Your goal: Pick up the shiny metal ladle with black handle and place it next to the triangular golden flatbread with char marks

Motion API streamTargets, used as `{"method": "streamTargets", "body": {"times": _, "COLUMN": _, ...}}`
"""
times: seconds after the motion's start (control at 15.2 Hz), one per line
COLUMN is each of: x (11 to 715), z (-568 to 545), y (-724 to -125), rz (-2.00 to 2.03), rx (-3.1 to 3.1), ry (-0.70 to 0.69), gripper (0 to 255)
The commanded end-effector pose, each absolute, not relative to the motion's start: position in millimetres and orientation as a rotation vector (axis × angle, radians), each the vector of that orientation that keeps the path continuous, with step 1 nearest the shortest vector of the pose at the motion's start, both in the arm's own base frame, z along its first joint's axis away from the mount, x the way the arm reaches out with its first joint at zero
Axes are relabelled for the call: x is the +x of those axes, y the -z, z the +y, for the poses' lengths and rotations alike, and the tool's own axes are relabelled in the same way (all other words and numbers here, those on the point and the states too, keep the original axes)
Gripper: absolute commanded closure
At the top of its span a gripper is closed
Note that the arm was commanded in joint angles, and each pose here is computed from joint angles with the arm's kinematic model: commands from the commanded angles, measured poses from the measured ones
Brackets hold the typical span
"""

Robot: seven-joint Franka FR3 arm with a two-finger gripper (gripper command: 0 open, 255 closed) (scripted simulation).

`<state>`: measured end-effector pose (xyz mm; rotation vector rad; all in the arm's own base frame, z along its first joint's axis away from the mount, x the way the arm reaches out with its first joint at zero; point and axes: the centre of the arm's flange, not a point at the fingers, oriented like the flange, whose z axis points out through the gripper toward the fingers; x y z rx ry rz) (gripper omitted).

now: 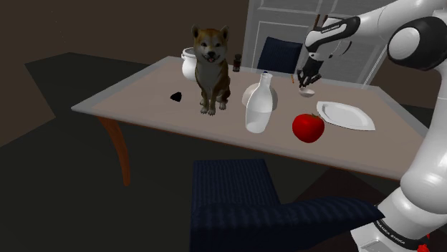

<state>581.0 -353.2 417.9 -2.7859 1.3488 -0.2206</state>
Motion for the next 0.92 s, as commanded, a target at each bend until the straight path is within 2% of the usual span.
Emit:
{"method": "streamTargets", "body": {"times": 0.0, "x": 582, "z": -353, "y": -428, "rz": 1.349, "rx": -2.786, "ry": 0.220, "gripper": 255}}
{"method": "streamTargets", "body": {"times": 0.33, "x": 582, "z": -353, "y": -452, "rz": 1.349, "rx": -2.786, "ry": 0.220, "gripper": 255}}
{"method": "streamTargets", "body": {"times": 0.86, "x": 602, "z": -250, "y": -452, "rz": 1.349, "rx": -2.786, "ry": 0.220, "gripper": 255}}
